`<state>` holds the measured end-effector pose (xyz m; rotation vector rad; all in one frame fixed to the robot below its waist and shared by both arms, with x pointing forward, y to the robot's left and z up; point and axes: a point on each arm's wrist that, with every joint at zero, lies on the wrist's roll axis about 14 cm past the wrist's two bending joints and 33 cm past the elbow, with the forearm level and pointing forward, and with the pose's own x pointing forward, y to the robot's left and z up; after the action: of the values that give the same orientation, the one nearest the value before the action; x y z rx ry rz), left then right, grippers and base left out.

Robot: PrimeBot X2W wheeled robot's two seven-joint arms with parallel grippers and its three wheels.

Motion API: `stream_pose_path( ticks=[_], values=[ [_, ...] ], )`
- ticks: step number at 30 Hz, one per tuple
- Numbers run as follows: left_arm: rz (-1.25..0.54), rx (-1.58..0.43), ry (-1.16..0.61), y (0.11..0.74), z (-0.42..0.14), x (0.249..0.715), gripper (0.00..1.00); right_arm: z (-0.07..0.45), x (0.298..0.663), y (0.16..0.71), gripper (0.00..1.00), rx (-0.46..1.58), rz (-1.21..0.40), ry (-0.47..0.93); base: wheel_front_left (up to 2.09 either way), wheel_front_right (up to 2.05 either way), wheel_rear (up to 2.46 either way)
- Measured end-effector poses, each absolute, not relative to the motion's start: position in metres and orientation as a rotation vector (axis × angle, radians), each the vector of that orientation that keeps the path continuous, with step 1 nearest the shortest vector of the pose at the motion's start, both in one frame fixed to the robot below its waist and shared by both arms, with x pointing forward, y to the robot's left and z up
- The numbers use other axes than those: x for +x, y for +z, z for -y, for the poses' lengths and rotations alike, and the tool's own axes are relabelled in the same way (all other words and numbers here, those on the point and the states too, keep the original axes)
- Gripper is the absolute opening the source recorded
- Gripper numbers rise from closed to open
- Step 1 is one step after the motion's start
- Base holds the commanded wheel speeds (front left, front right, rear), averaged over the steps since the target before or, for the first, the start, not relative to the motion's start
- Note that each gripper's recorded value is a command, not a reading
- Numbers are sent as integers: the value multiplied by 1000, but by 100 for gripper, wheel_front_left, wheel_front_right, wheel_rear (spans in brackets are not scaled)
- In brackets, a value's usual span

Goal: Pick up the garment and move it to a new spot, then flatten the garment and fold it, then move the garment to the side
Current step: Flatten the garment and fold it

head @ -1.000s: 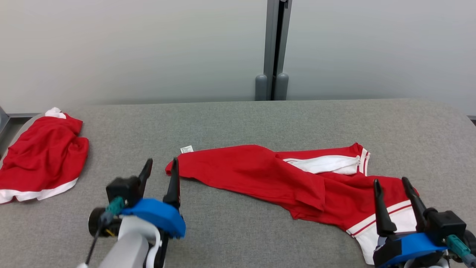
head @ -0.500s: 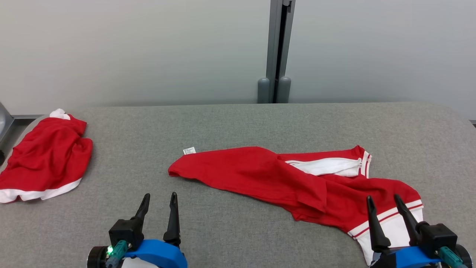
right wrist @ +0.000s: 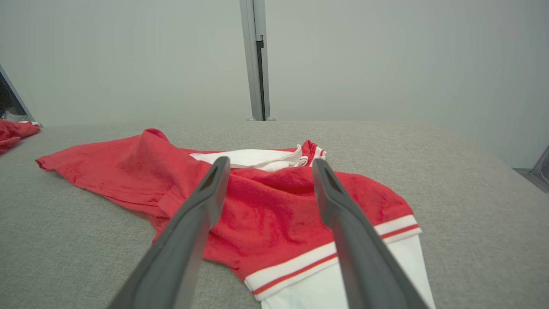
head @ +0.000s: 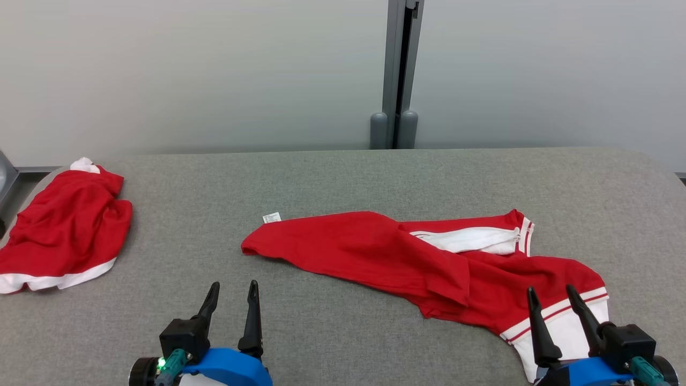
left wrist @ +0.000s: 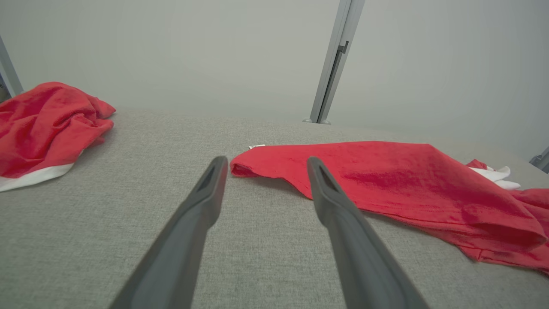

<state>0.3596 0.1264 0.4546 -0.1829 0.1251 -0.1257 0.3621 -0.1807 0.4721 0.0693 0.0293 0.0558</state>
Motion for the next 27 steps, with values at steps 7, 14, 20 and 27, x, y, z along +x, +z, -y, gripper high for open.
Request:
stream_pose_path(
  ticks=[7, 14, 20, 27],
  values=[
    [-141, -177, -119, 449, -129, 358, 100, 180, 363, 471, 100, 69, -32, 58, 0, 0, 0],
    [-145, -173, -102, 447, -133, 357, 100, 164, 364, 461, 100, 85, -67, 102, 0, 0, 0],
    [-142, -175, -78, 448, -141, 357, 100, 131, 377, 446, 100, 88, -128, 196, 0, 0, 0],
    [-151, -174, -14, 444, -162, 355, 100, 112, 398, 419, 100, 123, -230, 230, 0, 0, 0]
  ],
)
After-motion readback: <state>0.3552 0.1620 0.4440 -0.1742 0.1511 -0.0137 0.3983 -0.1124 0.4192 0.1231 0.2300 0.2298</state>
